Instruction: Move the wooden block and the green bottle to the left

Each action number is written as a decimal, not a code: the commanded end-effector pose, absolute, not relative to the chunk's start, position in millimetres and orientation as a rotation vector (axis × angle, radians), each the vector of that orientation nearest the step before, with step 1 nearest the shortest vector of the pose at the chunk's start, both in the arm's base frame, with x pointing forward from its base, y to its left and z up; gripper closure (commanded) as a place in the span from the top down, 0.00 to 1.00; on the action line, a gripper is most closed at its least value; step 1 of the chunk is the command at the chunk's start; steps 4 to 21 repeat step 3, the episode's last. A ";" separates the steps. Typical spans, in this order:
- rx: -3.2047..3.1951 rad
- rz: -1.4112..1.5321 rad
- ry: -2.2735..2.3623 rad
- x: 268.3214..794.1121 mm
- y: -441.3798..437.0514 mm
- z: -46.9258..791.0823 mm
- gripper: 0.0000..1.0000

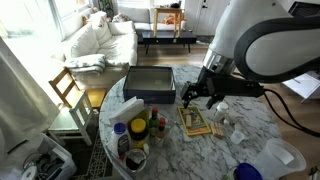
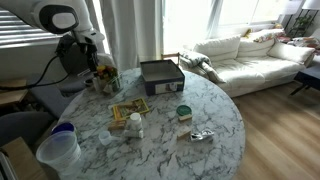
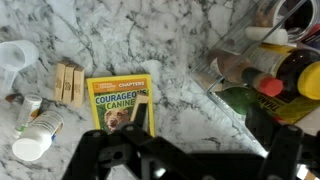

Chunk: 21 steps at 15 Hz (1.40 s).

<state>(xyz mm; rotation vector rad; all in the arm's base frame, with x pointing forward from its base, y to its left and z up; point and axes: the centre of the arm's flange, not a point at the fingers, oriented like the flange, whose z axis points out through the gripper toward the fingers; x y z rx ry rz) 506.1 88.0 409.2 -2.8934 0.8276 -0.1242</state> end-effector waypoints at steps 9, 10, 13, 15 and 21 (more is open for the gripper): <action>-2.798 -0.145 0.668 486.1 80.5 425.0 1.00; -2.798 -0.145 0.668 486.1 80.5 425.0 1.00; -2.798 -0.145 0.668 486.1 80.5 425.0 1.00; -2.798 -0.145 0.668 486.1 80.5 425.0 1.00; -2.798 -0.145 0.668 486.1 80.5 425.0 1.00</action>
